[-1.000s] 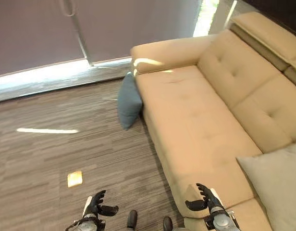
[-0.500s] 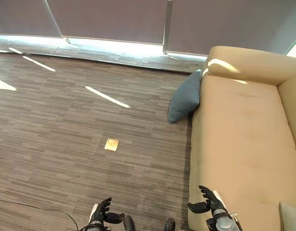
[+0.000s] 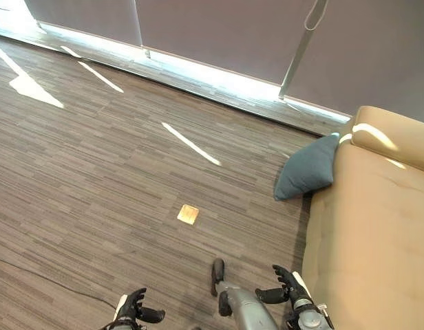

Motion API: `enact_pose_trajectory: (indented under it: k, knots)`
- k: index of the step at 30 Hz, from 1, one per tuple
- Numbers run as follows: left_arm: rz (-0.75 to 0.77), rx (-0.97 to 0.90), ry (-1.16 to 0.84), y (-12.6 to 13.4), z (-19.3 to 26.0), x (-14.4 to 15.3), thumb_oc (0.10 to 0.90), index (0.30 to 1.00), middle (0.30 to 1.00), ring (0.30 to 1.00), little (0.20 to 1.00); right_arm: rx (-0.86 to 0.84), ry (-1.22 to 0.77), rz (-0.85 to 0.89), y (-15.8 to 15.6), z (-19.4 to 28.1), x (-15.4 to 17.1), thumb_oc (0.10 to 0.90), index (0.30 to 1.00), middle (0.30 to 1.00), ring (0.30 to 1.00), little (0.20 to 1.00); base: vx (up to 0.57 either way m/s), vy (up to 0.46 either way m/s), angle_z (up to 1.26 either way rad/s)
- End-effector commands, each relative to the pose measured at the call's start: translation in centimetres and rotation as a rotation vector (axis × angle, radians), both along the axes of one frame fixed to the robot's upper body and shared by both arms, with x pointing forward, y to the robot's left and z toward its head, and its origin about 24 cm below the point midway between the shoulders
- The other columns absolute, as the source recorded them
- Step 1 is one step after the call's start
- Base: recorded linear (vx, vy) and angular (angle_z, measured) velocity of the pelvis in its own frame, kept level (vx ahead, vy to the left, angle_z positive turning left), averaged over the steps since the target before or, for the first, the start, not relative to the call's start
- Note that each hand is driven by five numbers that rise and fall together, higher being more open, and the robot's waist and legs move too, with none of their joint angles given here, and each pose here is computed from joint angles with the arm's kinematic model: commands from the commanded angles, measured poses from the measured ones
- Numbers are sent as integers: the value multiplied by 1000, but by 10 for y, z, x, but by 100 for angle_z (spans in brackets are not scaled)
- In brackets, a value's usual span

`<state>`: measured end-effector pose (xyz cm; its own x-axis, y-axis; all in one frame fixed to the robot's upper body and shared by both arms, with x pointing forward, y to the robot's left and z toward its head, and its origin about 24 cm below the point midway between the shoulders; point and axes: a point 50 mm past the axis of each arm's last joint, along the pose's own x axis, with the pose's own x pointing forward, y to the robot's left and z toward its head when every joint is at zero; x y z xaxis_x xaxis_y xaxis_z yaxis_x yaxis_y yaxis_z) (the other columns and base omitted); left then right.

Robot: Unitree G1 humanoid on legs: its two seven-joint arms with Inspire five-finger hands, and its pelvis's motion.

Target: Pick up all the scattered cushions and arrange them neatly on the sofa.

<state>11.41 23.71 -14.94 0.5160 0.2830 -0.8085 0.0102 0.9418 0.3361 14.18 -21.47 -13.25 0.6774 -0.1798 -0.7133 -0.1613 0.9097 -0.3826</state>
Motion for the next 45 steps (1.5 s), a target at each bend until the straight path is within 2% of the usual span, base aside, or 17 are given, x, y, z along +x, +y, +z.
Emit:
enact_pose_trajectory:
  k: [1, 12, 17, 22, 29, 36, 45]
  knots:
    - [-60, 20, -120, 5, 13, 21, 800, 900, 900, 900, 900, -62, -64, 4, -21, 11, 9, 800, 900, 900, 900, 900, 343, -161, 59]
    - [-127, 9, -176, -1, 22, 39, 800, 900, 900, 900, 900, -82, -89, -1, -31, 18, 17, 800, 900, 900, 900, 900, 191, -62, -14]
    - [-114, 9, -181, -1, 21, 39, 800, 900, 900, 900, 900, -99, -87, 21, -29, 18, 21, 800, 900, 900, 900, 900, 199, 69, -46]
    - [-91, 5, -113, -1, 12, 20, 800, 900, 900, 900, 900, -95, -56, 53, -22, 12, 15, 800, 900, 900, 900, 900, 238, 149, -71]
    - [-56, 40, -156, 11, 20, 29, 800, 900, 900, 900, 900, -64, -109, 115, -3, 18, 32, 800, 900, 900, 900, 900, 125, 124, -40]
    - [-8, 28, -127, 11, 15, 22, 800, 900, 900, 900, 900, -77, -110, 121, -4, 19, 38, 800, 900, 900, 900, 900, 208, -20, -33]
    - [-88, 2, -124, -4, 13, 26, 800, 900, 900, 900, 900, -100, -60, 61, -21, 13, 18, 800, 900, 900, 900, 900, 237, -122, 14]
